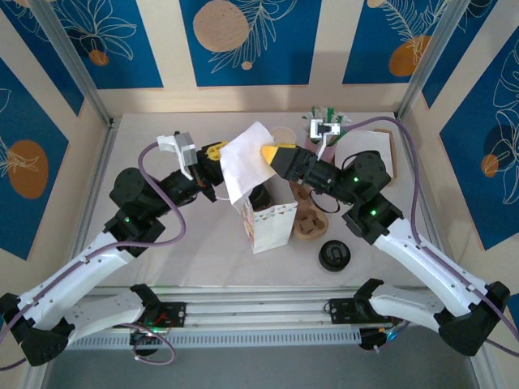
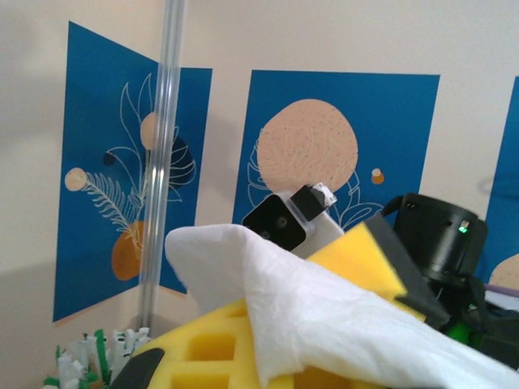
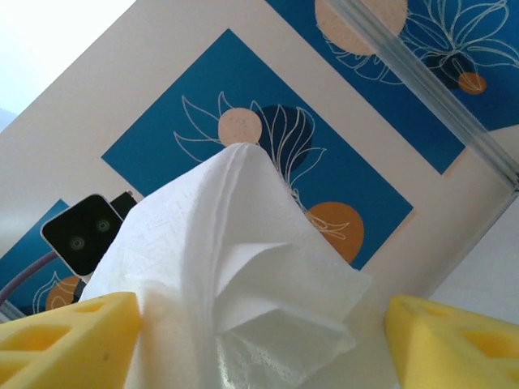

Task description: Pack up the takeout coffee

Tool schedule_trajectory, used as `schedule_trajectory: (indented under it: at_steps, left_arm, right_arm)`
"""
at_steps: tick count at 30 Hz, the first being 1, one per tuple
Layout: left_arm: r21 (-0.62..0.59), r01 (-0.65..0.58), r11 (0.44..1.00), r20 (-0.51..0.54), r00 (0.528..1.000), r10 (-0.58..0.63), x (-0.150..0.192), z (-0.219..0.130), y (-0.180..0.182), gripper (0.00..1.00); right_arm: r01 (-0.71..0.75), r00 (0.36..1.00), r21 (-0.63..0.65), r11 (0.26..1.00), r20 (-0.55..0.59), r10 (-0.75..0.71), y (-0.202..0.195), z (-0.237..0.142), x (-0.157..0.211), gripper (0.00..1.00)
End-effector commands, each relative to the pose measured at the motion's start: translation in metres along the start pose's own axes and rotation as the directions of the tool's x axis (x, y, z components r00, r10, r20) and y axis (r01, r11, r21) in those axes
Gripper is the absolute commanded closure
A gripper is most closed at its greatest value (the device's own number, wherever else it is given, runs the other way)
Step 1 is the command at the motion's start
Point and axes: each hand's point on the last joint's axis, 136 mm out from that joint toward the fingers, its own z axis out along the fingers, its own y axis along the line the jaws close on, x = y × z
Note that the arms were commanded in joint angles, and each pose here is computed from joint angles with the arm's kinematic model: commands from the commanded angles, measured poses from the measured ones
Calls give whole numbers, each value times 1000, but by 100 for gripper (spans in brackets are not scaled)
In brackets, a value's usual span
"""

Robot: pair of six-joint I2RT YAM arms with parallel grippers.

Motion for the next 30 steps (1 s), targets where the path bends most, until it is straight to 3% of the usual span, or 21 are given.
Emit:
schedule_trajectory:
  at_steps: [1,7,12,18,23,30]
  left_arm:
    - [67,13,998,85,996,-19,-32,-3,-19,100]
    - [109,49,993,97,994,-59,-36,-1,-24,100]
    - [125,67,990,99,992,-80,-38,0,-26,100]
    - [112,62,992,91,993,-73,-34,-1,-24,99]
    - [104,64,992,79,994,-72,-30,1,-22,97]
    - [81,50,995,46,997,-54,-16,0,-17,43]
  right_arm:
    - [72,997,-122,990,4,-72,34,-2,-3,26]
    - [124,991,-189,974,-24,-131,53,-3,6,44]
    - [156,987,-162,974,-8,-160,55,-5,4,63]
    - [190,982,-158,969,9,-191,60,-12,2,99]
    - [206,978,-167,964,15,-207,65,-17,2,100]
    - [249,969,-116,962,32,-247,65,-28,-1,100]
